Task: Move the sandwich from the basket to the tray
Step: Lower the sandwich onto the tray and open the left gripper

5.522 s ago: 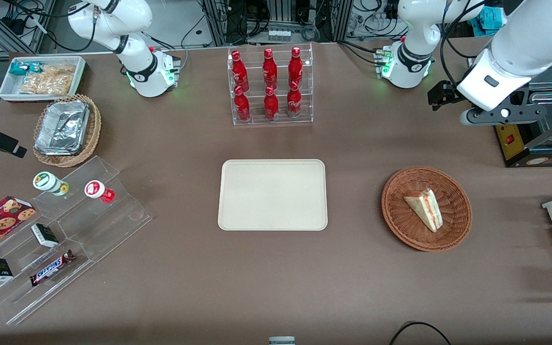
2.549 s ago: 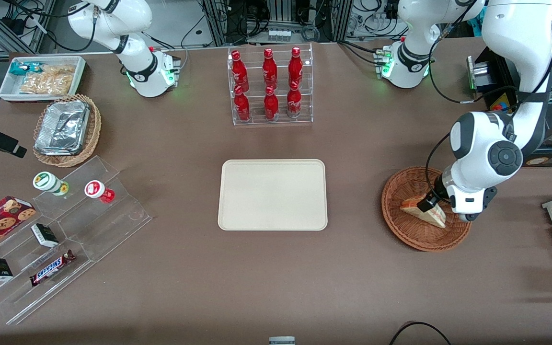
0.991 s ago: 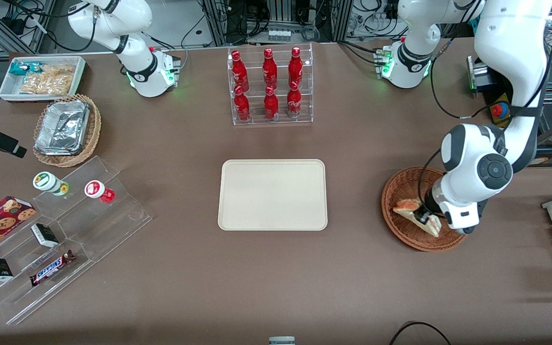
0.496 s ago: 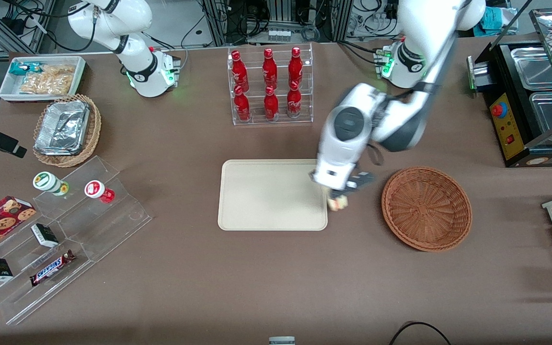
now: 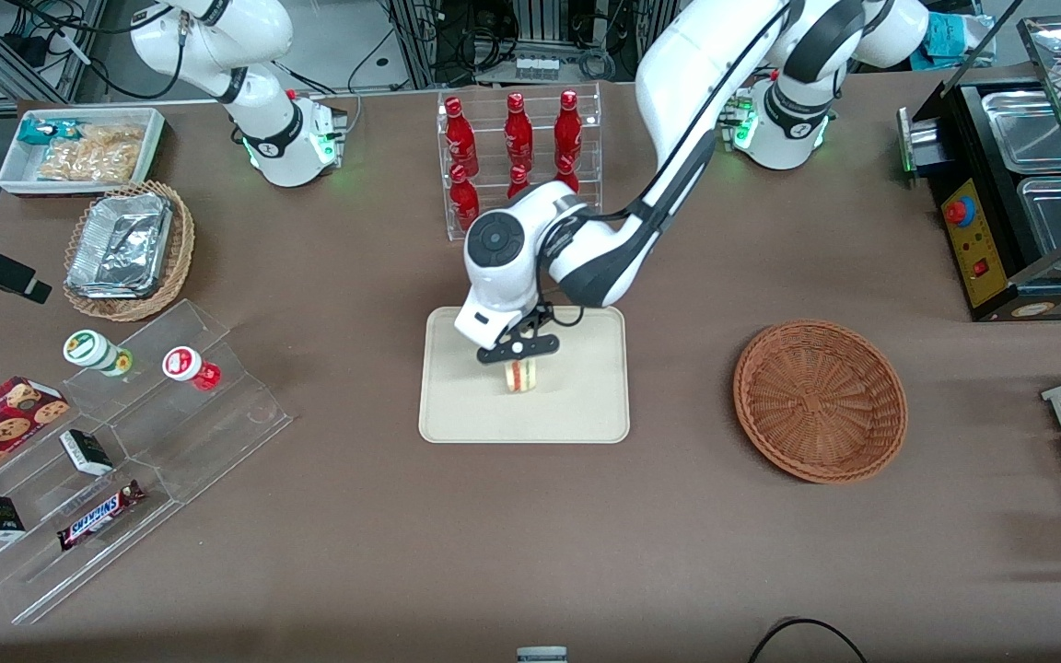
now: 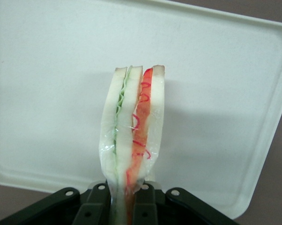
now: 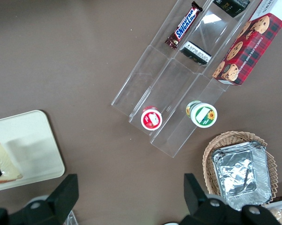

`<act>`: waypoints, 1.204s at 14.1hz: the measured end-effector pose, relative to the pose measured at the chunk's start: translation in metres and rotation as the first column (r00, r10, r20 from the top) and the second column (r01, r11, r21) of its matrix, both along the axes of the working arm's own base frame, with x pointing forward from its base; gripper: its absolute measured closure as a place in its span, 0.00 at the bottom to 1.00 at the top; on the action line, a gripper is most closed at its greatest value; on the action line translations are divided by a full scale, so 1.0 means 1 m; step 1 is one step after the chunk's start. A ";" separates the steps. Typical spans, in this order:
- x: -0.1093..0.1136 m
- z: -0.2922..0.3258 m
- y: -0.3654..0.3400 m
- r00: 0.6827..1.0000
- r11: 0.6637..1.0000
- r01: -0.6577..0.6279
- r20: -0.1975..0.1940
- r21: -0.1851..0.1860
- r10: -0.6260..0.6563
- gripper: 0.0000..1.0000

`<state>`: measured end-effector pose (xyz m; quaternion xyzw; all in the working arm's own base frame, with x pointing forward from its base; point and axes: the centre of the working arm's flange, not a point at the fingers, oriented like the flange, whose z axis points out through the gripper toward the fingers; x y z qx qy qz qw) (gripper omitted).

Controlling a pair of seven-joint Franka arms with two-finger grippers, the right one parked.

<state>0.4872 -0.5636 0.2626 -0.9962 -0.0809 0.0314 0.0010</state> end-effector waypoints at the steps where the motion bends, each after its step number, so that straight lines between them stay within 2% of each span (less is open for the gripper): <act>1: 0.004 -0.007 0.000 1.000 1.000 0.008 -0.002 0.003 -0.008 0.83; 3: 0.006 -0.020 -0.001 0.999 0.999 0.031 -0.010 0.008 -0.031 0.81; 4: 0.006 -0.024 -0.002 0.999 0.999 0.042 -0.012 0.009 -0.042 0.76; 5: 0.006 -0.026 -0.002 0.999 0.999 0.049 -0.014 0.009 -0.049 0.76; 6: 0.006 -0.026 -0.003 0.999 0.999 0.052 -0.014 0.009 -0.052 0.71; 9: 0.007 -0.024 -0.003 0.998 0.998 0.061 -0.003 0.014 -0.061 0.42; 13: 0.020 0.002 0.002 0.996 0.996 0.071 0.047 0.047 -0.073 0.01; 17: 0.049 0.121 0.053 0.995 0.993 0.019 0.091 0.115 -0.030 0.00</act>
